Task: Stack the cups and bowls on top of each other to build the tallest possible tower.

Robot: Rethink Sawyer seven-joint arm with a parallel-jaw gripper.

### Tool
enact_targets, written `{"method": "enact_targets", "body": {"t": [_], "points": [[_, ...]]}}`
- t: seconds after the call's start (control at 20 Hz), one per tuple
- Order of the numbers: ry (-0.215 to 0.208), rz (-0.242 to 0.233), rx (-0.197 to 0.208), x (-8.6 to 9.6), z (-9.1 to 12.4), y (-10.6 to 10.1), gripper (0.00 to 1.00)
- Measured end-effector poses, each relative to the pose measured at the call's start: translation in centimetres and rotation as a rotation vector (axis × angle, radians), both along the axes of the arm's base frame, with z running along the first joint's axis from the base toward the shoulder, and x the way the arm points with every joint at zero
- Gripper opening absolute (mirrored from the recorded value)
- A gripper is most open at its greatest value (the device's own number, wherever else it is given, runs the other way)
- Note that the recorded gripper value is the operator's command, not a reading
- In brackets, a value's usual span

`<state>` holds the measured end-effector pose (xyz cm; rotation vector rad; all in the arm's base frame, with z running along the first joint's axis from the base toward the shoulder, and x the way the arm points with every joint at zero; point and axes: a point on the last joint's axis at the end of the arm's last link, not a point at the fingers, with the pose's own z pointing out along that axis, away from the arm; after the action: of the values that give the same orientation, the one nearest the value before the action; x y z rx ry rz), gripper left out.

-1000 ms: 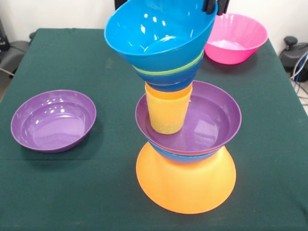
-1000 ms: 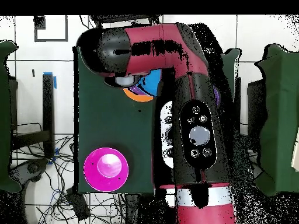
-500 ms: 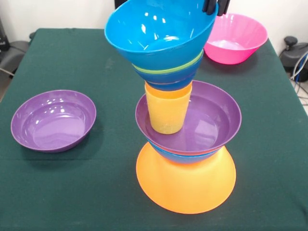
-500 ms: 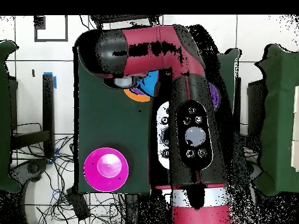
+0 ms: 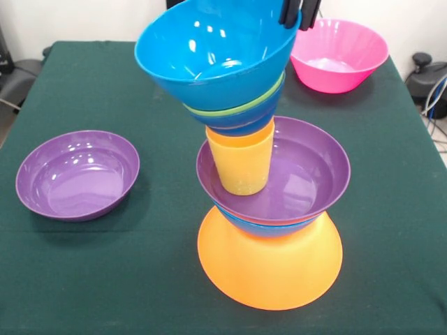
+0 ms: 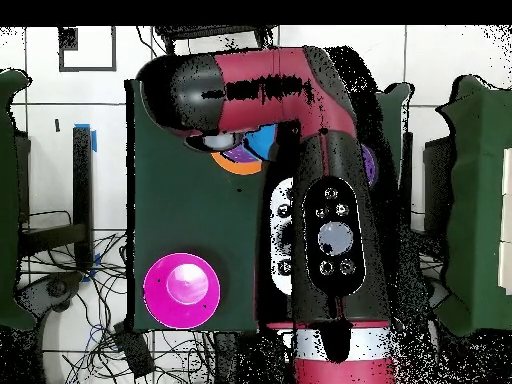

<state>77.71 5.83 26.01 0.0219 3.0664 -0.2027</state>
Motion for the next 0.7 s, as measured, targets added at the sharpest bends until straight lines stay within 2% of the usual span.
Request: {"method": "enact_targets", "body": {"t": [0.45, 0.7], "points": [[-0.050, -0.004, -0.026, 0.52, -0.20, -0.91, 0.00], [-0.049, -0.007, -0.037, 0.43, -0.29, -1.18, 0.00]]}}
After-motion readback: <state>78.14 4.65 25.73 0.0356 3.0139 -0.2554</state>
